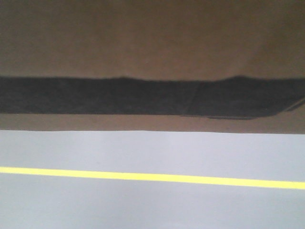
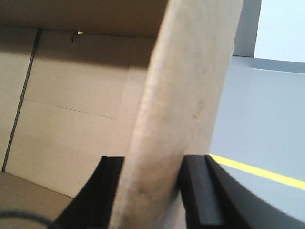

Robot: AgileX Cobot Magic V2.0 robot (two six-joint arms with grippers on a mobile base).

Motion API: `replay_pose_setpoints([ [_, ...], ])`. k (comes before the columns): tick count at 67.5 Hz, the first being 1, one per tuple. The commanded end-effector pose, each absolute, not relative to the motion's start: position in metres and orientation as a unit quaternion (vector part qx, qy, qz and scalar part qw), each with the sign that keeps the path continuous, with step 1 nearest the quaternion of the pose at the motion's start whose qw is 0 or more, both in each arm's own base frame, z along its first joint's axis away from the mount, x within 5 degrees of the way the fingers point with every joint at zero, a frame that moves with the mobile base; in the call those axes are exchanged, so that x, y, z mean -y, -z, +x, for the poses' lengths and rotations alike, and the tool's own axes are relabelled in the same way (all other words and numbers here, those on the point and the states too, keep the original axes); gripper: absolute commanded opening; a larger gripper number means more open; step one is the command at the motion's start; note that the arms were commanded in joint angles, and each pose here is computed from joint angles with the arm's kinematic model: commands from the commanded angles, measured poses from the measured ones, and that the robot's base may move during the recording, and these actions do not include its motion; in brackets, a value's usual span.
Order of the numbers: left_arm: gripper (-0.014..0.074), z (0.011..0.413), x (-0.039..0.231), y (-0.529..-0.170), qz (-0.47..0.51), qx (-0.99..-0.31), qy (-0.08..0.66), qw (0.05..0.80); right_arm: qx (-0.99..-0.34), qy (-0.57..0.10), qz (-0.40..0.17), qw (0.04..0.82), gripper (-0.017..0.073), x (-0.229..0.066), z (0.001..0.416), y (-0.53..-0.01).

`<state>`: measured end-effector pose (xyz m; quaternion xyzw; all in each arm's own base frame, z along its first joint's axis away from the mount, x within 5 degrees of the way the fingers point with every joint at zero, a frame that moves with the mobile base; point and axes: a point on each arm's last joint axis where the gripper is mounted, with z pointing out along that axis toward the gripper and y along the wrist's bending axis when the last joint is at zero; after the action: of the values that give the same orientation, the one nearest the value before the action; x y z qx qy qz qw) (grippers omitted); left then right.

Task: Grab box from left shelf to table start
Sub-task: 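Hold the box with both grippers while the base turns away, then carry the box with both grippers toward the white table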

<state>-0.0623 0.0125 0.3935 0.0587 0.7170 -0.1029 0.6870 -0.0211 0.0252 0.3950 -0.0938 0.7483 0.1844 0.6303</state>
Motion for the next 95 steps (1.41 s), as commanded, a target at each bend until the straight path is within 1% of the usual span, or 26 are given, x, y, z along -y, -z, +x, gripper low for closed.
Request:
replay_pose_setpoints([
  [1,-0.0099,-0.0655,-0.0162,-0.419,0.051,-0.641,0.099,0.76,-0.701,-0.146,-0.085,0.693,0.0063,-0.0189,-0.0177,-0.4142],
  [95,-0.0099,-0.0655,-0.0162,-0.419,0.051,-0.641,0.099,0.759,-0.701,-0.146,-0.085,0.693,0.0063,-0.0189,-0.0177,-0.4142],
])
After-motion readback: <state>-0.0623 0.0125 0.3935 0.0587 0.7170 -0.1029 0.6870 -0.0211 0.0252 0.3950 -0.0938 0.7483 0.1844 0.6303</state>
